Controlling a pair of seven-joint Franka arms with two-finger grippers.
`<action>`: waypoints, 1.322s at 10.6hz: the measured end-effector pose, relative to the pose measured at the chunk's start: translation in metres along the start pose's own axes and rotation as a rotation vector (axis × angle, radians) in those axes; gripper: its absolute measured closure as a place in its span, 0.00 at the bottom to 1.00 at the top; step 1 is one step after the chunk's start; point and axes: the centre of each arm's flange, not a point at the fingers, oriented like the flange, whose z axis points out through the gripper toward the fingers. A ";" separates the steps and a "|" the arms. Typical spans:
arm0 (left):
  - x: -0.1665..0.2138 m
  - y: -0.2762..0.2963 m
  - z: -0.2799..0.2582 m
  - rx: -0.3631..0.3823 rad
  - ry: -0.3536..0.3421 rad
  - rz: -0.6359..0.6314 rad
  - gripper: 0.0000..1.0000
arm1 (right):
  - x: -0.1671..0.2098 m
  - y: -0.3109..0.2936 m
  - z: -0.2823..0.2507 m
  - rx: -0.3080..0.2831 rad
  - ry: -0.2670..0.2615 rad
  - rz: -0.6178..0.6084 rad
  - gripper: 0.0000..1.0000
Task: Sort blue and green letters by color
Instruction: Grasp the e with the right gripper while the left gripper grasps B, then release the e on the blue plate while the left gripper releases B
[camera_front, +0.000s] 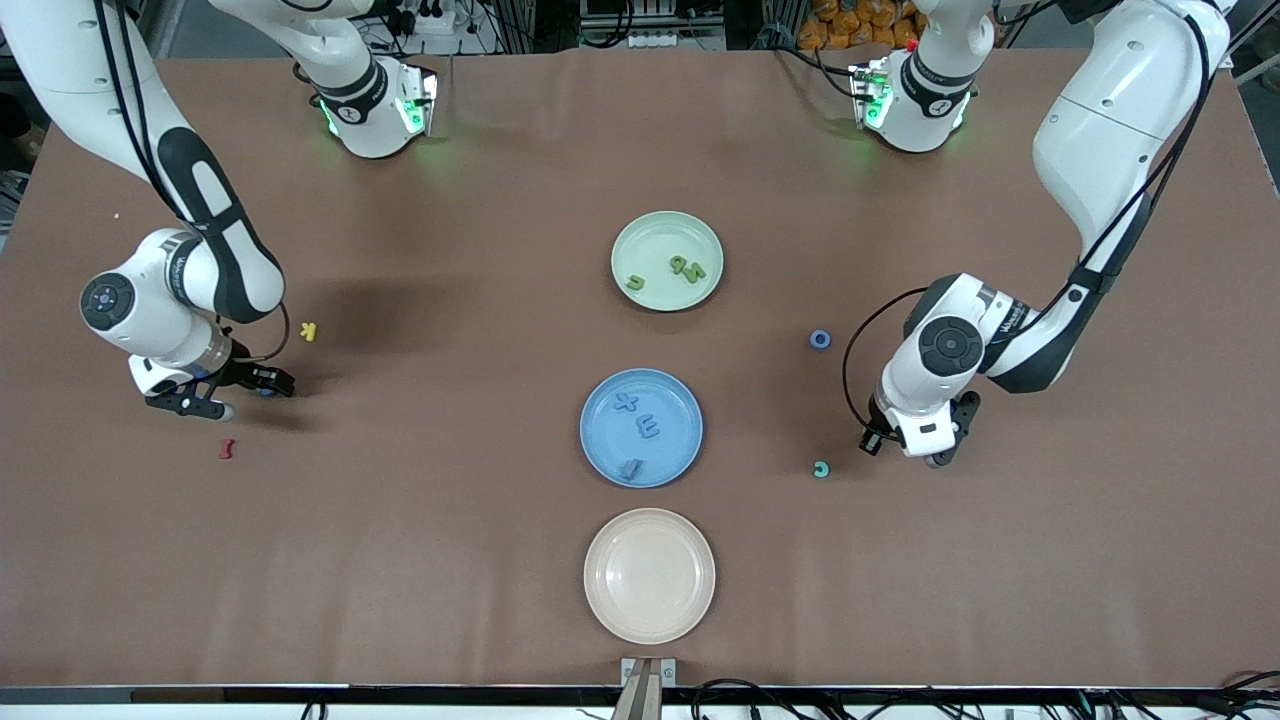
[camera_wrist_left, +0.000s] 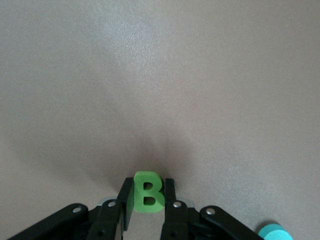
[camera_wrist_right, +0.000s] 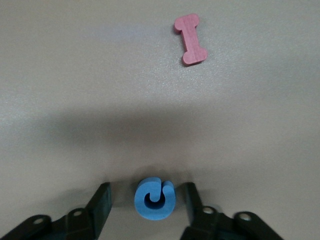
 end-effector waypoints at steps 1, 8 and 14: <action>-0.001 0.001 0.000 -0.001 0.002 0.005 0.72 | 0.001 0.000 -0.002 0.001 0.004 0.004 0.46; -0.142 0.037 -0.064 -0.018 0.038 0.221 0.72 | 0.015 -0.013 -0.018 0.014 0.004 -0.013 0.66; -0.345 0.015 -0.095 -0.025 -0.004 0.320 0.72 | 0.036 -0.184 -0.079 0.199 0.026 -0.037 0.66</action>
